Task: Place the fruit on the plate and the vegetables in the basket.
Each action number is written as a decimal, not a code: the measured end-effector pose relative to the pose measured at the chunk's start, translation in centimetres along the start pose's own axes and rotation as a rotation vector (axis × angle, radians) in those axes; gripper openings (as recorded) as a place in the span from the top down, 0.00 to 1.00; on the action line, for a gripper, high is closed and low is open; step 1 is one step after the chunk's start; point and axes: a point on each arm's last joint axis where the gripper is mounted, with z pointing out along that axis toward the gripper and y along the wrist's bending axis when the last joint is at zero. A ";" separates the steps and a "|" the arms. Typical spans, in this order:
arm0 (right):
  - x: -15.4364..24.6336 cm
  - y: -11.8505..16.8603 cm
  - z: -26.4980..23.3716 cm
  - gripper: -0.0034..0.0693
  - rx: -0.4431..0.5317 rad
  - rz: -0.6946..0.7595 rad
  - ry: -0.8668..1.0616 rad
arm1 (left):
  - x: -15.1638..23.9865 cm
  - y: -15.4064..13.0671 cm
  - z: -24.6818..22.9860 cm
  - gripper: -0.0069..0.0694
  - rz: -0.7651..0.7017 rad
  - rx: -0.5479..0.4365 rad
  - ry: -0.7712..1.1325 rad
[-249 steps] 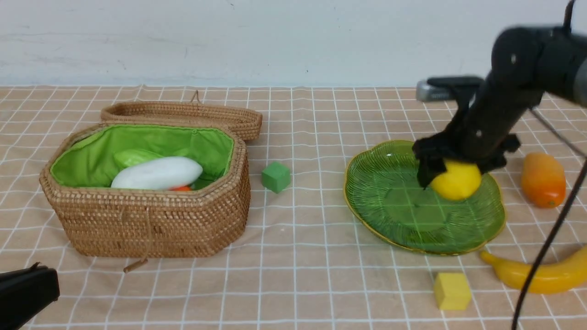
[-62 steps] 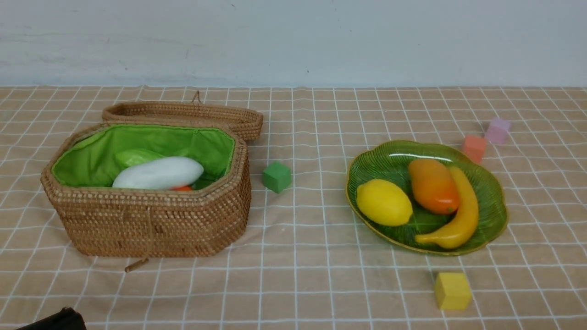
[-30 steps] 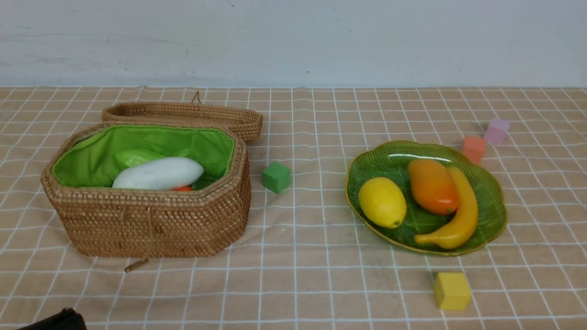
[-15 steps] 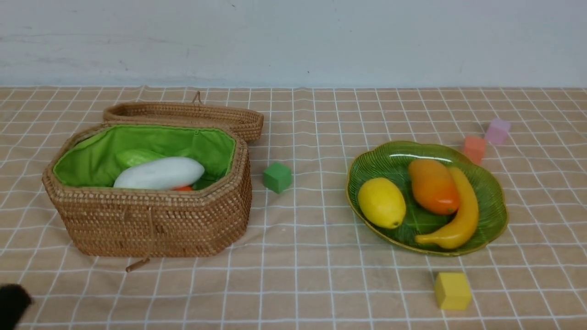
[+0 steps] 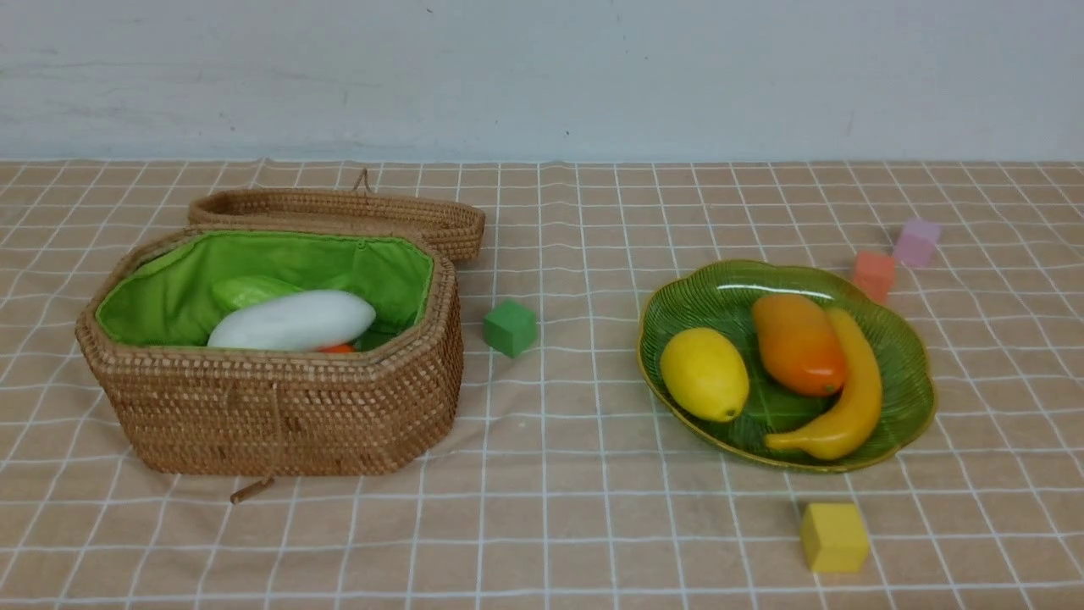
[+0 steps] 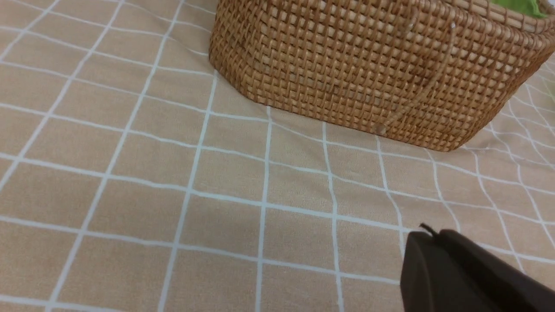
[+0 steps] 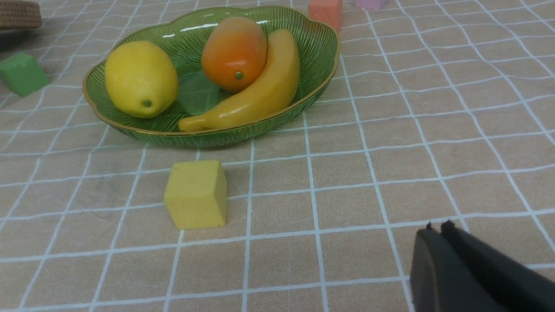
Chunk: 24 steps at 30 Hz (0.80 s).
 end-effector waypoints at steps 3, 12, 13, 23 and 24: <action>0.0 0.0 0.0 0.92 0.000 0.000 0.000 | 0.0 0.0 0.0 0.93 -0.001 0.000 0.000; 0.0 0.0 0.0 0.91 0.000 0.000 0.000 | 0.0 0.0 0.0 0.93 -0.002 0.000 0.000; 0.0 0.0 0.0 0.91 0.000 0.000 0.000 | 0.0 0.0 0.0 0.93 -0.002 0.000 0.000; 0.0 0.0 0.0 0.90 0.000 0.000 0.000 | 0.0 0.0 0.0 0.93 -0.003 0.000 0.000; 0.0 0.0 0.0 0.90 0.000 0.000 0.000 | 0.0 0.0 0.0 0.93 -0.003 0.000 0.000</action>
